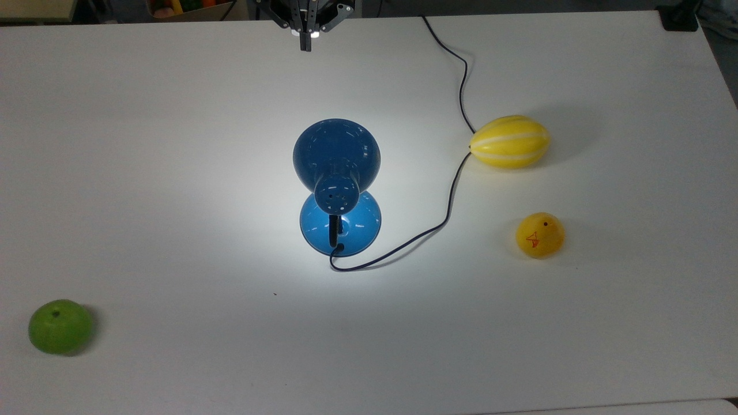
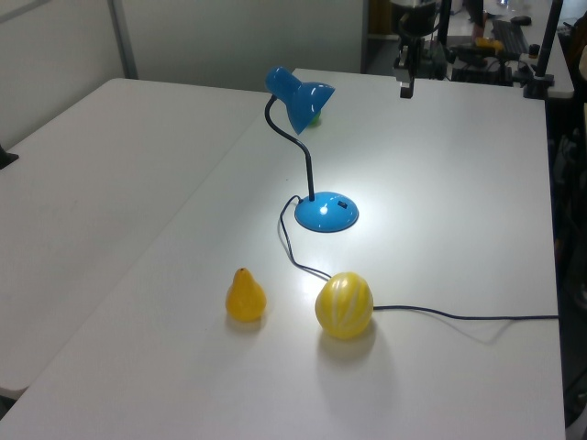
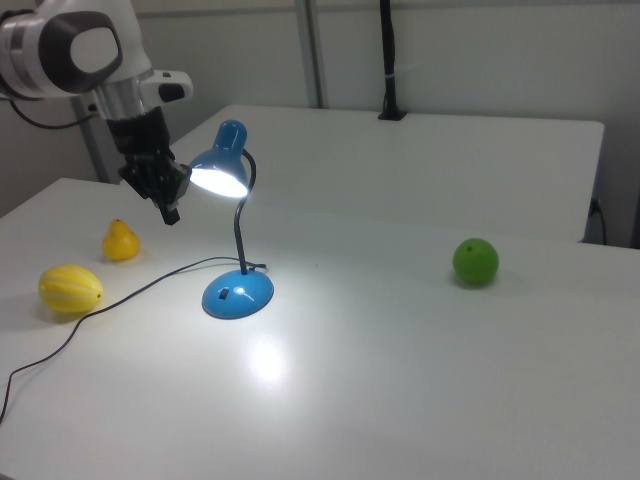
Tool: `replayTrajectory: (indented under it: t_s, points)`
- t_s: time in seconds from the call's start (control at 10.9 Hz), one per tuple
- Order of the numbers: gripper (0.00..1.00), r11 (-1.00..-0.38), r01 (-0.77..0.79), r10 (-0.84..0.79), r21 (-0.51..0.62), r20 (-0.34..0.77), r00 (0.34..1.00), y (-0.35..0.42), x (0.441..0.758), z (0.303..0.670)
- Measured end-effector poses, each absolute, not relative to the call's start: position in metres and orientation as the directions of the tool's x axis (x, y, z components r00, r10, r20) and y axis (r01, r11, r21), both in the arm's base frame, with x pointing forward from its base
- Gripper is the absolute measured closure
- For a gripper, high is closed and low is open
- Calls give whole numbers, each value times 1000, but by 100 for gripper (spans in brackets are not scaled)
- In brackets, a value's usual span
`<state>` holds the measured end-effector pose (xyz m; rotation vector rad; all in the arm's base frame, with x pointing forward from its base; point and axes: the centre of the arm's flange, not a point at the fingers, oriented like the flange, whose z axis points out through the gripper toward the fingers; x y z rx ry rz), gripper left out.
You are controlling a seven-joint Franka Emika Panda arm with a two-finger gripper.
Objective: Turn off lamp
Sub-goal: 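Move the gripper down toward the switch on the blue lamp base, then lower the gripper tip onto the lamp base switch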
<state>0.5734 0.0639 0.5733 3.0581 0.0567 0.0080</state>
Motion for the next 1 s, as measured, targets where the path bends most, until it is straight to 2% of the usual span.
replayTrajectory:
  t_s: [0.64, 1.0]
  points:
    - [99, -994, 75, 78, 75, 45, 996, 87, 594, 483]
    - [99, -997, 48, 53, 57, 91, 994, 101, 589, 415]
